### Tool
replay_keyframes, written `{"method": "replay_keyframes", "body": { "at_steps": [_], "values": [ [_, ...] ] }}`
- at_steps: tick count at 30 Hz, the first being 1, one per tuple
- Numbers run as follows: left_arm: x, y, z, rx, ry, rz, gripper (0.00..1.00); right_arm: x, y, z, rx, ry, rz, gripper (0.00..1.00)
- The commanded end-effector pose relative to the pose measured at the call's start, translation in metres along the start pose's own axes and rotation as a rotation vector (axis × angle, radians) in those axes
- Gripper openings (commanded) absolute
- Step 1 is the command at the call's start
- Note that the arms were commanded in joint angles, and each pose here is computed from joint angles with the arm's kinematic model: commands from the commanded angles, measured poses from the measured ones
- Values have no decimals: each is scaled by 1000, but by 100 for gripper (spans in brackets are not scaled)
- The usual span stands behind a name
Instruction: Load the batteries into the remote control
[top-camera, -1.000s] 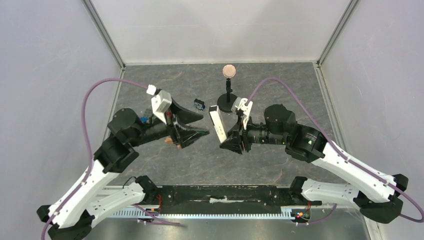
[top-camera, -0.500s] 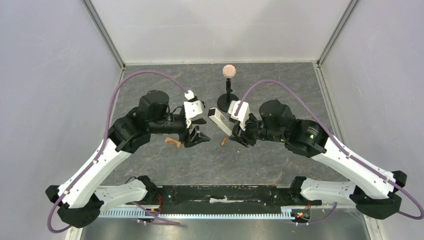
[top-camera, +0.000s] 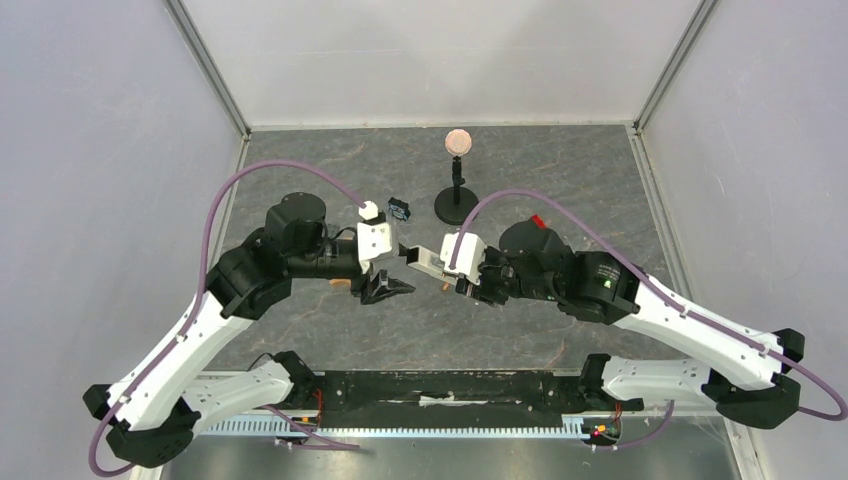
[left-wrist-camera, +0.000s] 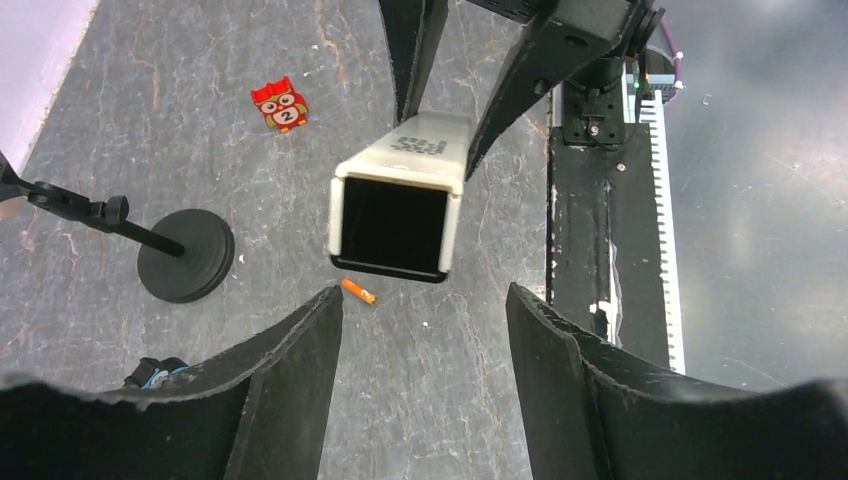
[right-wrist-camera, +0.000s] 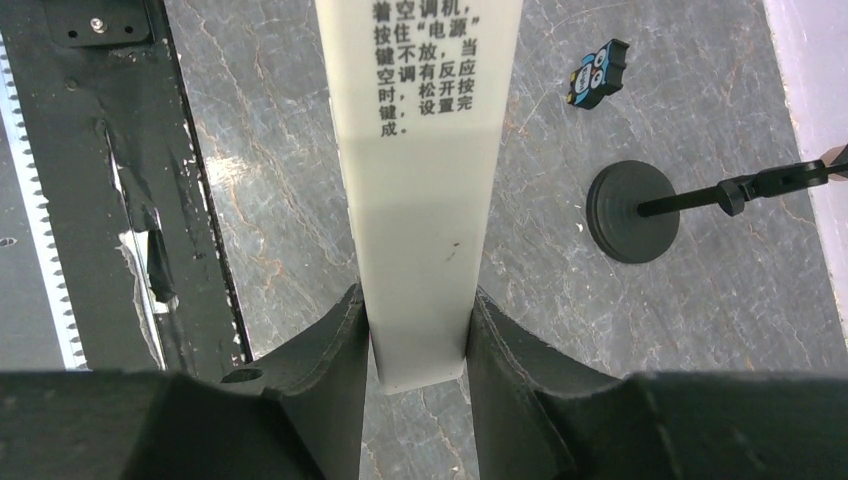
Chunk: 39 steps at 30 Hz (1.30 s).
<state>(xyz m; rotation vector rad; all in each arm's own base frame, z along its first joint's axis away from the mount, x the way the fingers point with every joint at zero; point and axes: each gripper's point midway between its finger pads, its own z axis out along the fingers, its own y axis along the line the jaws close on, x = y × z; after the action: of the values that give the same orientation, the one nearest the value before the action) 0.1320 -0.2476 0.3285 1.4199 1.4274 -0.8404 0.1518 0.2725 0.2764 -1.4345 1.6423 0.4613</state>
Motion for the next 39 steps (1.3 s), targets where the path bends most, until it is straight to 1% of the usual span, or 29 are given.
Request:
{"method": "replay_keyframes", "body": {
  "at_steps": [1, 5, 9, 13, 17, 20, 26, 31, 34, 39],
  "values": [
    [-18, 3, 1, -6, -93, 90, 67, -11, -2, -7, 23, -56, -47, 0],
    [-22, -1, 5, 30, -115, 86, 67, -11, 10, -4, -31, -58, -60, 0],
    [-22, -1, 10, 39, -144, 116, 67, -10, 19, -1, -67, -51, -70, 0],
    [-24, -13, 8, 92, -185, 153, 67, -3, 20, 3, -63, -10, -69, 0],
    [-24, -16, 7, 95, -199, 169, 65, -3, 18, 6, -53, 9, -50, 0],
    [-23, -21, 5, 115, -209, 177, 64, -2, 11, 8, -13, 23, -31, 0],
    [-21, -17, 7, 87, -207, 163, 63, -12, 11, 7, -11, -8, -4, 0],
    [-20, -8, 12, 52, -211, 130, 57, -15, 10, 7, -10, -21, -5, 0],
    [-24, -4, 14, 32, -231, 105, 50, -14, 8, 7, 1, -20, -12, 0],
    [-23, -2, 16, 23, -231, 84, 46, -16, 4, 6, 28, -37, -17, 0]
  ]
}}
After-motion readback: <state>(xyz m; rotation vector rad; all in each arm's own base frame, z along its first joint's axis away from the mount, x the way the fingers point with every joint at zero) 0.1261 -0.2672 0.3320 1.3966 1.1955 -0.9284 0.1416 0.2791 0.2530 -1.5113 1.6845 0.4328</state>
